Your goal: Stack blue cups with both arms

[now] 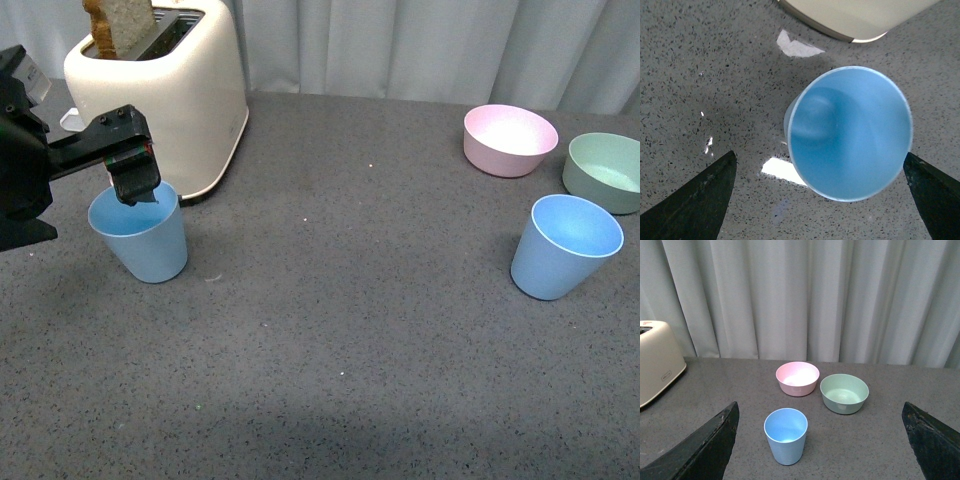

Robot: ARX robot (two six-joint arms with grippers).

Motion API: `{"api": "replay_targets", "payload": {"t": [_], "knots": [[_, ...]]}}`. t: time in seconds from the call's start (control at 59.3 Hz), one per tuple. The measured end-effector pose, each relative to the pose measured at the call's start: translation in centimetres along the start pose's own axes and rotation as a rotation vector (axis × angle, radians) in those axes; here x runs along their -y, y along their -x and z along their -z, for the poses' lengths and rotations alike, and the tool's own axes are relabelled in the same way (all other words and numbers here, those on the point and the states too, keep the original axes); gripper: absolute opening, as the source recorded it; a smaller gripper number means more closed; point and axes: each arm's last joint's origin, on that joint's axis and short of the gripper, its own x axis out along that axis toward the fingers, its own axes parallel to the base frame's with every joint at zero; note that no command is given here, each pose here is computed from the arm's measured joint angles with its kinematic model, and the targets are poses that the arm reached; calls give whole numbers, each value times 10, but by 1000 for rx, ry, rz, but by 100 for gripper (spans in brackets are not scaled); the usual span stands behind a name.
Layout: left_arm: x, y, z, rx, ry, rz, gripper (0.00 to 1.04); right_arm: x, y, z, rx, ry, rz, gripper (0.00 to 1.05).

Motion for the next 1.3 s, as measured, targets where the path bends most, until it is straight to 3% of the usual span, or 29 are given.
{"api": "replay_targets", "payload": {"t": [0.152,0.405,0.742,0.894,1.063,1.299], "knots": [[-6,-18,-2,-32,19,-28,97,0,0,0,0,0,0,95],[-8,-26,-3,-84,29,-34,52,0,0,0,0,0,0,95],[-7,-25,-1,-103,51,-36,3,0,0,0,0,0,0,95],[7,-21,3,-114,19,-26,4,0,0,0,0,0,0,95],[68,-19,3,-98,-76,36,4,0,0,0,0,0,0,95],[119,-32,15,-142,-153,50,4,0,0,0,0,0,0,95]]}}
